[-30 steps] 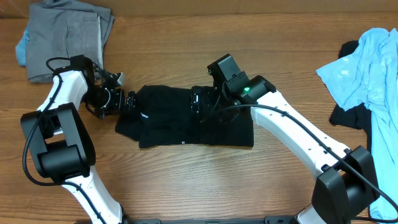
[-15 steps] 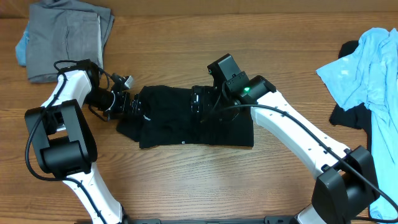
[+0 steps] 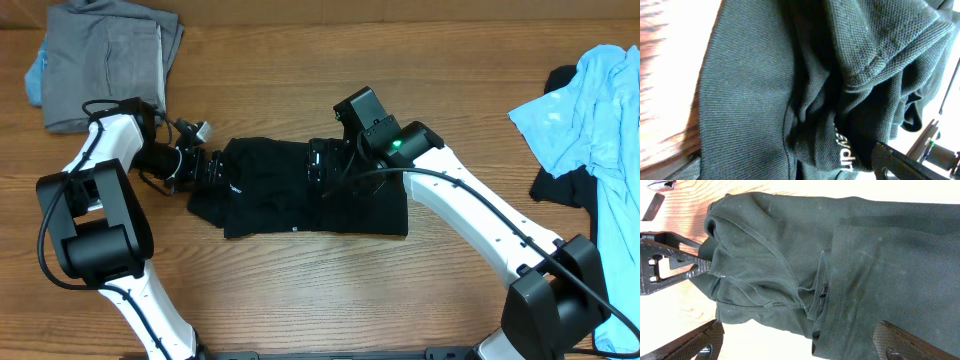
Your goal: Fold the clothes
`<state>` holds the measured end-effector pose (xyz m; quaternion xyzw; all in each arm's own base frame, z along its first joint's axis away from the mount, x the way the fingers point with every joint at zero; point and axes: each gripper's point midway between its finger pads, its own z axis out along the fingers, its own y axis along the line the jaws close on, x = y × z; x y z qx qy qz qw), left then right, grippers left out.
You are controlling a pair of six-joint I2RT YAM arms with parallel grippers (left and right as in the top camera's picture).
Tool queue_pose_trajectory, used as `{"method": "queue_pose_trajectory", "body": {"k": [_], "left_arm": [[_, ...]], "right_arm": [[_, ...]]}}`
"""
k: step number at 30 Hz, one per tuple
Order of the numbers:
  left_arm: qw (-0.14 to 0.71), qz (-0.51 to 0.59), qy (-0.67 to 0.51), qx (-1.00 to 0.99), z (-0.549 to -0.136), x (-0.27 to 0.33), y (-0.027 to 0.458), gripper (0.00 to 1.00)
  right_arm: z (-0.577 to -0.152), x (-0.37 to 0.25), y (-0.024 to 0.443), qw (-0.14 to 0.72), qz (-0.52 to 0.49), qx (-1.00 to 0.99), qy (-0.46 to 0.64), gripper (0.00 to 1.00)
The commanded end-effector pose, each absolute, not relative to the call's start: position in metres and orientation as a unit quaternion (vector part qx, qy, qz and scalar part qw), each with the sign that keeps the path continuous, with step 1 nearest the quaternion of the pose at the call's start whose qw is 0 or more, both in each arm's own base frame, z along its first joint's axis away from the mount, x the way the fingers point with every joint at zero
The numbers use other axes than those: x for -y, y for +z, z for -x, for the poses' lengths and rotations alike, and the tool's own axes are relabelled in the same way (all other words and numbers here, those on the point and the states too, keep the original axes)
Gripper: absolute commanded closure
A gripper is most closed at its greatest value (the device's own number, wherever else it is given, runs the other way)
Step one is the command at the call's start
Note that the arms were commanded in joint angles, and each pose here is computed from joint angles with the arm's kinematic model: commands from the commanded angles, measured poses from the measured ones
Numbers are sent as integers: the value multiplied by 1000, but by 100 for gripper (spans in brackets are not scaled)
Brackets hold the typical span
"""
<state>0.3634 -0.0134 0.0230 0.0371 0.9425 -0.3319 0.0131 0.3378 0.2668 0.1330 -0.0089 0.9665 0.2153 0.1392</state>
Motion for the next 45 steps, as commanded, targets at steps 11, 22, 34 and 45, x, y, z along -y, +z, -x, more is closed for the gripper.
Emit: {"method": "queue_pose_trajectory", "body": {"k": [11,22,34,45], "left_arm": [[-13,-34,-327,-944,-351,4,-1,0],[-21,-37,-345,-938,-344,7,4,1],[-16,-64,-381,-922,-338,18,14,0],[-24,-69,-360,-930,-344,31,7,5]], "right_arm": [[-342,-266,137,148,9,-965,216,0],[-340,-265,136,144,11,-966,213,0],[-340,-265,136,144,10,-966,213,0],[-341,-266,137,147,11,-965,215,0]]}}
